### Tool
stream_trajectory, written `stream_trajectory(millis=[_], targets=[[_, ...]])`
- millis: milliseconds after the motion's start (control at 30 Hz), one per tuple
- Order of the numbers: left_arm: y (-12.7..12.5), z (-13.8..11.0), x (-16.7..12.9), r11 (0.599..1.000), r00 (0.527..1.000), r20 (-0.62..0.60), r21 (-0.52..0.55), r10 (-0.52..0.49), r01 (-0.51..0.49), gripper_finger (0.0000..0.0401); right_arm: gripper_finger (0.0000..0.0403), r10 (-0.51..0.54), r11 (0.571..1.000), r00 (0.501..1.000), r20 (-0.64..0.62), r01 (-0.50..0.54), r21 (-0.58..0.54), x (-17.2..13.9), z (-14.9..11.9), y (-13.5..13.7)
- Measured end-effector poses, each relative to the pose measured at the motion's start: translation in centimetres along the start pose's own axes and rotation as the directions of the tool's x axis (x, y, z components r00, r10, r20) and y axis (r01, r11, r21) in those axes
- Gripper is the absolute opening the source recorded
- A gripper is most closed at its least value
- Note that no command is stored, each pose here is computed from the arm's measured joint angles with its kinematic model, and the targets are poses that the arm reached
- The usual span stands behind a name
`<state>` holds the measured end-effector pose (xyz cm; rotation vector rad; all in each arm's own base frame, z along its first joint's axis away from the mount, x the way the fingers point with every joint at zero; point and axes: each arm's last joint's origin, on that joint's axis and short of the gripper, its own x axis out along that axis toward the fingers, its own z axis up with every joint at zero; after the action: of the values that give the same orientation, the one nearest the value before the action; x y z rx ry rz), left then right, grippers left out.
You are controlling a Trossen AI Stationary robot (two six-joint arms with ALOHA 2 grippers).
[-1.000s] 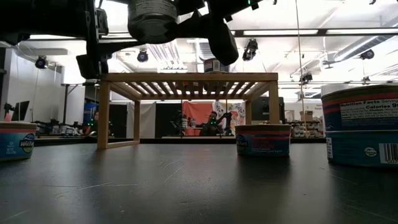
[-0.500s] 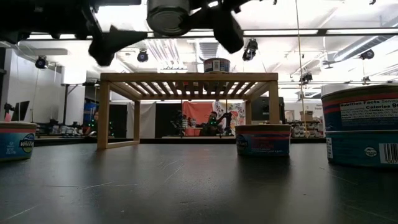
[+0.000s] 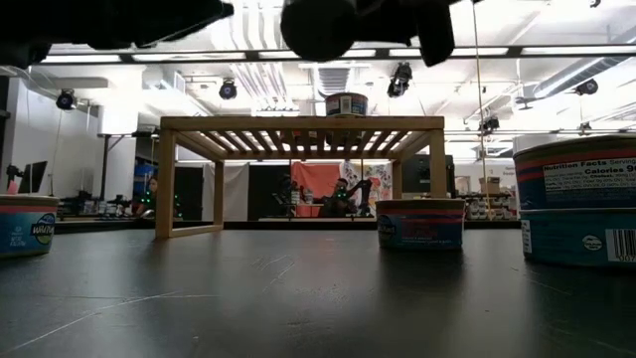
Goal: Stack canned seafood by type on shelf
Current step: Put the green tuna can on the shelf
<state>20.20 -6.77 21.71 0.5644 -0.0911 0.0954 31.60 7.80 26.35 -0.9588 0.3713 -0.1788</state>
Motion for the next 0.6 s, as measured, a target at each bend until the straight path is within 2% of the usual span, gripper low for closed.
stream_trajectory(millis=[100, 233, 400, 600], targets=[[0.1, 0.2, 0.0, 0.996, 1.0, 0.017, 0.09, 0.012, -0.014, 0.029, 0.0138, 0.019, 1.0, 1.0, -0.018, -0.018, 0.01, 0.4, -0.4, 0.8], [0.1, 1.0, 0.9, 0.99, 1.0, 0.019, 0.14, 0.001, -0.004, 0.029, 0.0138, 0.021, 1.0, 1.0, -0.015, -0.021, 0.002, 1.4, -0.5, 1.9], [-0.8, 1.2, 2.9, 0.975, 0.995, -0.085, 0.207, -0.061, 0.078, 0.029, 0.0138, -0.009, 1.0, 1.0, -0.002, 0.009, -0.015, 1.9, -0.4, 2.2], [-1.5, 1.2, 5.0, 0.954, 0.978, -0.203, 0.299, 0.053, 0.011, 0.029, 0.0138, -0.012, 1.0, 1.0, 0.001, 0.012, -0.018, 1.9, -0.3, 2.1]])
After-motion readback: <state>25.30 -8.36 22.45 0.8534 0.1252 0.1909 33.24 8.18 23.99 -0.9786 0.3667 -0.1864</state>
